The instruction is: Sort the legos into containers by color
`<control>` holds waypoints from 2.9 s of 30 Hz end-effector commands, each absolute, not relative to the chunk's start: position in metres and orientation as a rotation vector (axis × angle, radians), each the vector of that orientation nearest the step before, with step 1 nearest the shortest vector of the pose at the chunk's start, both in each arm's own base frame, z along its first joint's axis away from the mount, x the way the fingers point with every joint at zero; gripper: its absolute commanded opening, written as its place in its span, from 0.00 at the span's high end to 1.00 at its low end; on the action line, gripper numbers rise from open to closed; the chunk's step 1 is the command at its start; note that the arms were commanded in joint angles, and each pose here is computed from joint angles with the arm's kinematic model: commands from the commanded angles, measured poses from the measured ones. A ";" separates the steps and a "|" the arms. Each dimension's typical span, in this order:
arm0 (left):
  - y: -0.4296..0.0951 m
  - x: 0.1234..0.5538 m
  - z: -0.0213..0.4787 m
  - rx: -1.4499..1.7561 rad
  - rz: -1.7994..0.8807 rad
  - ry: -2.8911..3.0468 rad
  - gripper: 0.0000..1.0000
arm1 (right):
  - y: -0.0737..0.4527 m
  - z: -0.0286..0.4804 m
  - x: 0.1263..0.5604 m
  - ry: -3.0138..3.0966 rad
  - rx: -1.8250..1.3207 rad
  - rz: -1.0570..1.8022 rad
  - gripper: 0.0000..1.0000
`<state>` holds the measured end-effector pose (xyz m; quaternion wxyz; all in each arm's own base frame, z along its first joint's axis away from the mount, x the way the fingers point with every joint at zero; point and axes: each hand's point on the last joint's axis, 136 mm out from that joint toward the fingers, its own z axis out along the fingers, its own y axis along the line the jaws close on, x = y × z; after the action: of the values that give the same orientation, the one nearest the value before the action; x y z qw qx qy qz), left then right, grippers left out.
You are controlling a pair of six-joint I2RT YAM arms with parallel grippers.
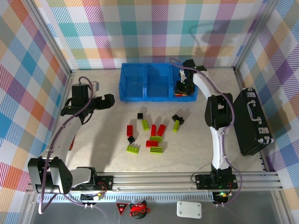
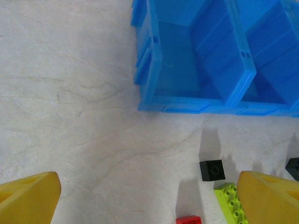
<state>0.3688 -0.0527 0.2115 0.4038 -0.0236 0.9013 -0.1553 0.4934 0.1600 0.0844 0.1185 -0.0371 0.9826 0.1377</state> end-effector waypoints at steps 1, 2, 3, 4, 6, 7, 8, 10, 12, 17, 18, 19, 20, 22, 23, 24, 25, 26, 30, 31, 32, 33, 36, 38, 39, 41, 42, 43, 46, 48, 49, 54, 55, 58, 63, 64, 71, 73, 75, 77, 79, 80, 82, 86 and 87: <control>-0.058 0.376 0.219 -0.063 -0.431 2.254 0.03 | 0.157 0.100 0.487 2.872 -0.152 0.370 0.83; -0.058 0.376 0.218 -0.068 -0.427 2.258 0.03 | 0.156 0.099 0.490 2.870 -0.155 0.360 0.83; -0.056 0.376 0.217 -0.084 -0.422 2.262 0.03 | 0.155 0.097 0.492 2.872 -0.152 0.349 0.83; -0.055 0.376 0.214 -0.106 -0.421 2.267 0.02 | 0.153 0.094 0.495 2.873 -0.153 0.331 0.83; -0.056 0.375 0.208 -0.120 -0.436 2.289 0.02 | 0.150 0.086 0.497 2.884 -0.157 0.299 0.83; -0.057 0.374 0.206 -0.122 -0.442 2.300 0.02 | 0.149 0.082 0.497 2.890 -0.162 0.284 0.83; -0.056 0.374 0.203 -0.133 -0.439 2.310 0.02 | 0.147 0.079 0.497 2.895 -0.165 0.270 0.82; -0.055 0.374 0.201 -0.147 -0.432 2.321 0.02 | 0.142 0.070 0.498 2.909 -0.168 0.226 0.82; -0.054 0.373 0.201 -0.162 -0.428 2.334 0.03 | 0.136 0.061 0.498 2.922 -0.177 0.176 0.79; -0.063 0.368 0.212 -0.138 -0.416 2.381 0.03 | 0.130 0.049 0.505 2.928 -0.197 0.121 0.71; -0.064 0.366 0.214 -0.130 -0.407 2.393 0.03 | 0.129 0.051 0.507 2.921 -0.193 0.113 0.65; -0.066 0.364 0.216 -0.128 -0.402 2.400 0.03 | 0.129 0.057 0.508 2.908 -0.192 0.110 0.61; -0.067 0.362 0.217 -0.127 -0.400 2.406 0.03 | 0.128 0.064 0.510 2.893 -0.189 0.108 0.58; -0.069 0.358 0.219 -0.150 -0.403 2.417 0.03 | 0.128 0.085 0.513 2.846 -0.188 0.107 0.51; -0.070 0.356 0.218 -0.178 -0.420 2.427 0.03 | 0.127 0.093 0.513 2.829 -0.187 0.107 0.49; -0.075 0.354 0.216 -0.192 -0.455 2.447 0.03 | 0.127 0.104 0.513 2.809 -0.191 0.110 0.47; -0.080 0.352 0.212 -0.202 -0.477 2.474 0.04 | 0.127 0.113 0.512 2.792 -0.194 0.112 0.46; -0.082 0.351 0.208 -0.210 -0.473 2.497 0.04 | 0.127 0.120 0.510 2.785 -0.190 0.117 0.45; -0.096 0.342 0.189 -0.166 -0.347 2.572 0.04 | 0.130 0.150 0.494 2.751 -0.171 0.182 0.44; -0.100 0.339 0.184 -0.157 -0.319 2.592 0.04 | 0.132 0.157 0.488 2.737 -0.164 0.207 0.43; -0.104 0.337 0.182 -0.149 -0.308 2.604 0.04 | 0.134 0.163 0.483 2.725 -0.151 0.236 0.43; -0.111 0.335 0.178 -0.142 -0.302 2.617 0.04 | 0.136 0.168 0.476 2.712 -0.142 0.271 0.43; -0.129 0.333 0.165 -0.130 -0.320 2.640 0.04 | 0.144 0.180 0.451 2.678 -0.119 0.376 0.42; -0.142 0.332 0.155 -0.114 -0.334 2.668 0.05 | 0.146 0.180 0.430 2.682 -0.111 0.425 0.42; -0.147 0.330 0.152 -0.102 -0.335 2.681 0.05 | 0.146 0.180 0.420 2.686 -0.103 0.442 0.42; -0.157 0.327 0.141 -0.086 -0.318 2.720 0.05 | 0.146 0.177 0.398 2.688 -0.084 0.486 0.42; -0.159 0.325 0.137 -0.095 -0.307 2.740 0.05 | 0.146 0.177 0.390 2.682 -0.075 0.502 0.41; -0.163 0.323 0.130 -0.094 -0.303 2.766 0.05 | 0.145 0.173 0.379 2.683 -0.060 0.521 0.41; -0.169 0.317 0.113 -0.109 -0.273 2.813 0.06 | 0.144 0.157 0.351 2.709 -0.018 0.582 0.42; -0.169 0.313 0.103 -0.118 -0.251 2.837 0.07 | 0.145 0.147 0.334 2.728 0.003 0.627 0.42; -0.169 0.311 0.099 -0.121 -0.242 2.849 0.08 | 0.145 0.140 0.325 2.740 0.015 0.641 0.43; -0.162 0.299 0.085 -0.143 -0.194 2.888 0.12 | 0.146 0.120 0.298 2.792 0.043 0.665 0.44; -0.161 0.297 0.081 -0.148 -0.189 2.893 0.13 | 0.145 0.116 0.294 2.801 0.042 0.657 0.44; -0.156 0.295 0.067 -0.158 -0.142 2.913 0.17 | 0.144 0.107 0.287 2.819 0.045 0.648 0.44; -0.159 0.293 0.052 -0.152 -0.120 2.951 0.27 | 0.144 0.102 0.278 2.832 0.038 0.645 0.44; -0.160 0.293 0.050 -0.149 -0.121 2.955 0.29 | 0.144 0.102 0.277 2.831 0.041 0.643 0.44; -0.170 0.293 0.040 -0.098 -0.120 2.988 0.39 | 0.147 0.103 0.269 2.823 0.047 0.656 0.45; -0.172 0.293 0.035 -0.074 -0.102 3.001 0.43 | 0.148 0.103 0.267 2.824 0.055 0.658 0.45; -0.174 0.294 0.031 -0.056 -0.085 3.014 0.46 | 0.150 0.103 0.266 2.825 0.055 0.660 0.45; -0.175 0.294 0.028 -0.053 -0.078 3.024 0.51 | 0.152 0.104 0.265 2.822 0.051 0.661 0.45; -0.176 0.294 0.026 -0.050 -0.079 3.030 0.56 | 0.154 0.104 0.264 2.822 0.049 0.664 0.45; -0.177 0.294 0.027 -0.047 -0.081 3.029 0.58 | 0.155 0.105 0.263 2.821 0.046 0.667 0.45; -0.177 0.296 0.031 -0.041 -0.078 3.017 0.62 | 0.159 0.106 0.263 2.814 0.035 0.678 0.45; -0.180 0.301 0.048 -0.045 -0.117 2.977 0.66 | 0.170 0.112 0.263 2.789 0.009 0.709 0.46; -0.184 0.303 0.054 -0.048 -0.147 2.962 0.66 | 0.173 0.115 0.263 2.779 0.004 0.725 0.45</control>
<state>0.2973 -0.1752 0.0281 0.0626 -0.0198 0.9974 -0.0291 0.2638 0.1626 0.1048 0.1243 0.0019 0.9662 0.2258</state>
